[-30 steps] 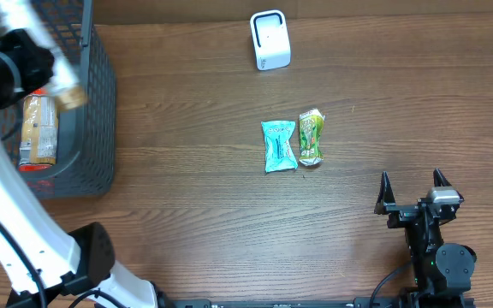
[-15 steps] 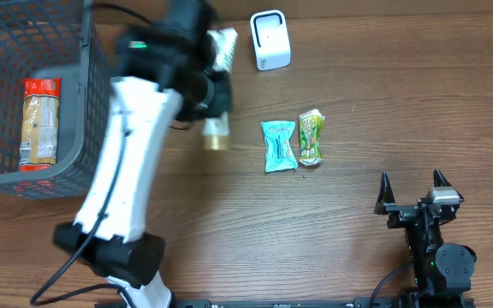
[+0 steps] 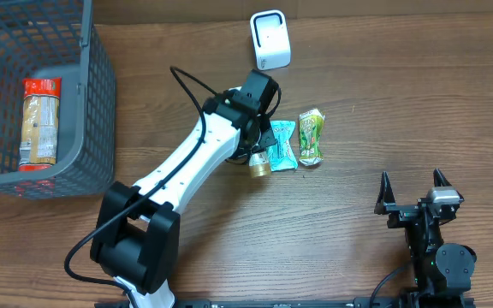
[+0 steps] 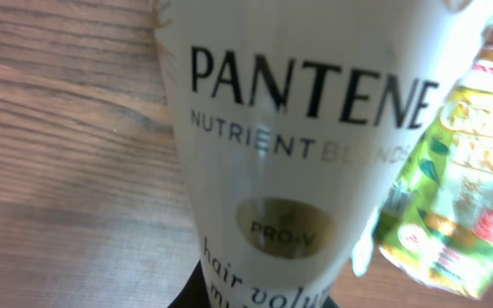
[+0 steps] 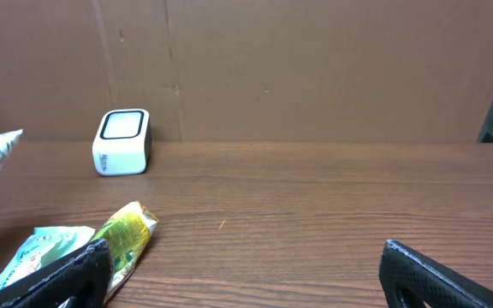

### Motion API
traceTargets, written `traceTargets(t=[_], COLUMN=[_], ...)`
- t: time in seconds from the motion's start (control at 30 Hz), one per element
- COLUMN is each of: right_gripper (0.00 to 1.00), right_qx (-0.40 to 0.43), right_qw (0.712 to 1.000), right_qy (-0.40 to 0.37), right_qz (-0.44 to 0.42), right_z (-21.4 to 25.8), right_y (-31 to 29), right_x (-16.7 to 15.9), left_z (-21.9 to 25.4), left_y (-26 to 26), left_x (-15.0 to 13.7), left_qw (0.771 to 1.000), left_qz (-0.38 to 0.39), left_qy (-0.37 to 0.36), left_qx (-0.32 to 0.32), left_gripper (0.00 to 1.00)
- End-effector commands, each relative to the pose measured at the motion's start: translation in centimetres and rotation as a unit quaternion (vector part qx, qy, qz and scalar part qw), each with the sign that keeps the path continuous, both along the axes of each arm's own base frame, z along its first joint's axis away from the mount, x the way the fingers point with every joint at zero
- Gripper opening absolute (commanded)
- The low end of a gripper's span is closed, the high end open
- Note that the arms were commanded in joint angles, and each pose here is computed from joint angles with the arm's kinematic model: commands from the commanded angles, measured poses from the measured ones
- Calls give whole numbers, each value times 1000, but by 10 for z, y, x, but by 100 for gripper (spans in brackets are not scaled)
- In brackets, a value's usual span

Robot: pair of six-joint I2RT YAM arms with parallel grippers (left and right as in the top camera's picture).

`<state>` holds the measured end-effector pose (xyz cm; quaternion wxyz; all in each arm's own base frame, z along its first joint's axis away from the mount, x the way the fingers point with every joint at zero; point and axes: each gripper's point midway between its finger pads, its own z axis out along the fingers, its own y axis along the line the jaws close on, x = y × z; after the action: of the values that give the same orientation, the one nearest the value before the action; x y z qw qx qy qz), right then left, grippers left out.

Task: Scan the item barcode
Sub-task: 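Carry the Pantene tube to the scanner and set it beside the tissue pack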

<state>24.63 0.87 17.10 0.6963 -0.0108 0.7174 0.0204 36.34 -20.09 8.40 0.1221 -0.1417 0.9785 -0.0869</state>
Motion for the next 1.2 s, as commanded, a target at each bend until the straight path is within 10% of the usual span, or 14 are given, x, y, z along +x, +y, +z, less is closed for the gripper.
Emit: traceTargets(t=[0.0,0.37,0.57,0.8,1.17], right_gripper=[100,100,100,100,100], right_qx=[-2,-2,-2,-2,-2], right_qw=[1000,1000,1000,1000,1000], right_qy=[-3,-3,-3,-3,-3], right_qz=[-6,-6,-6,-6,-6], right_z=[-1,-1,-1,-1,-1], right_y=[-2,-2,-2,-2,-2], right_x=[0,0,0,0,0], left_z=[-16,-33,-33,-22,137], left_y=[6,14,12,-11,56], left_x=[-1,4,4,8,63], left_qw=[1000,999,998,989,982], left_qz=[26,-3,-27,-132,-104], left_qy=[-13,-41,-44,-63,-137], left_qx=[4,30,31,4,83], left_gripper=[4,6,52,63,63])
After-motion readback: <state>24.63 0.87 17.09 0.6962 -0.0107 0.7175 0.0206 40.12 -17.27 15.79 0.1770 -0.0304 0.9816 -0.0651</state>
